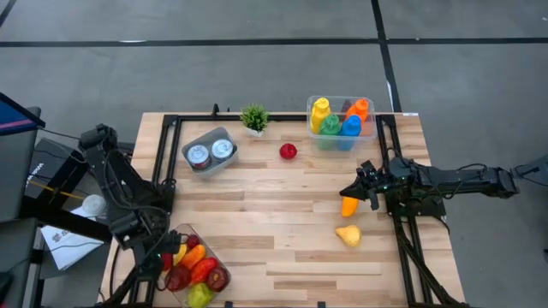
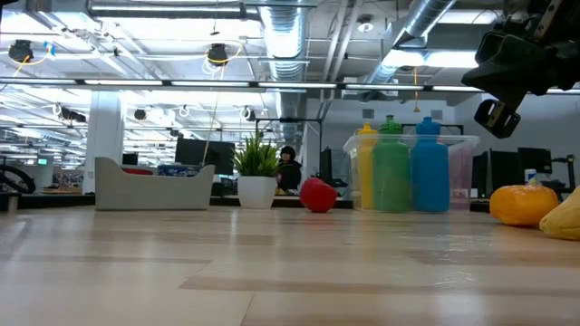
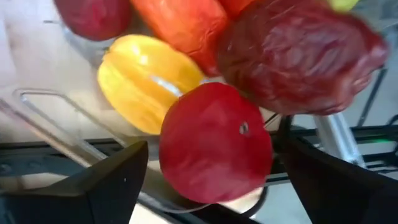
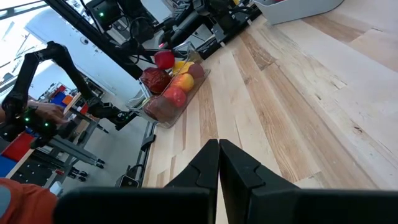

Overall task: Pick & Place Food Item
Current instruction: Put the red apple into the bottom transparent bin

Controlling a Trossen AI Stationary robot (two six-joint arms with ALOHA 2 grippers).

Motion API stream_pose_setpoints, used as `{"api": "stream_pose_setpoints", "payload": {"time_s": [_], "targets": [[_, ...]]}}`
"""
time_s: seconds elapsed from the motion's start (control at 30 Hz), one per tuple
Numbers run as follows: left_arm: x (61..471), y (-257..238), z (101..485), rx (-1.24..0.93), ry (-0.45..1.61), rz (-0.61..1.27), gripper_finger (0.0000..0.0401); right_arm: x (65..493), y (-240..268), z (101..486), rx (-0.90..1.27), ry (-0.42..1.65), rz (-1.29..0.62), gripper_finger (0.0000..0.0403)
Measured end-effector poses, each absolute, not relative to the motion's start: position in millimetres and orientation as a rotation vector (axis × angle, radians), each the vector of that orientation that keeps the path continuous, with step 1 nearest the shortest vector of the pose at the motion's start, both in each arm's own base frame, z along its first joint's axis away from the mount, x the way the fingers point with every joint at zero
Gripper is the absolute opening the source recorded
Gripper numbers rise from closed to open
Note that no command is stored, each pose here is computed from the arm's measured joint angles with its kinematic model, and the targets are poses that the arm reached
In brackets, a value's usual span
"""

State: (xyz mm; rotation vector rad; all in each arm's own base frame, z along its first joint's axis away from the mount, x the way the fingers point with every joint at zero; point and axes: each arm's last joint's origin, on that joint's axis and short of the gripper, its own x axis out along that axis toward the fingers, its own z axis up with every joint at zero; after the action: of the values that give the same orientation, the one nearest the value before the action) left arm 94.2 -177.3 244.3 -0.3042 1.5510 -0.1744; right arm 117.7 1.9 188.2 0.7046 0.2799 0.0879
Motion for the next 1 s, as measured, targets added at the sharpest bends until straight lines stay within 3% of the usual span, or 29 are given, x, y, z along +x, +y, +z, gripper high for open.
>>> {"api": "stream_pose_setpoints", "payload": {"time_s": [0.4,0.57,0.77,1.0], "targets": [[100,-144,275,-0.521,1.396,-0.192,0.0361,118,2,188,0.705,0.280,0.088,0.0006],[108,-118,289,-0.549,1.089,-0.053,0.0356,118,2,188,0.705,0.280,0.088,0.0006],[143,-79,314,-0.257,0.524,0.244,0.0356,118,2,188,0.705,0.279,0.088,0.0006],[225,-14,320,-0.054,0.358,0.401,0.0356,118,2,188,0.705,0.280,0.088,0.0006]]}}
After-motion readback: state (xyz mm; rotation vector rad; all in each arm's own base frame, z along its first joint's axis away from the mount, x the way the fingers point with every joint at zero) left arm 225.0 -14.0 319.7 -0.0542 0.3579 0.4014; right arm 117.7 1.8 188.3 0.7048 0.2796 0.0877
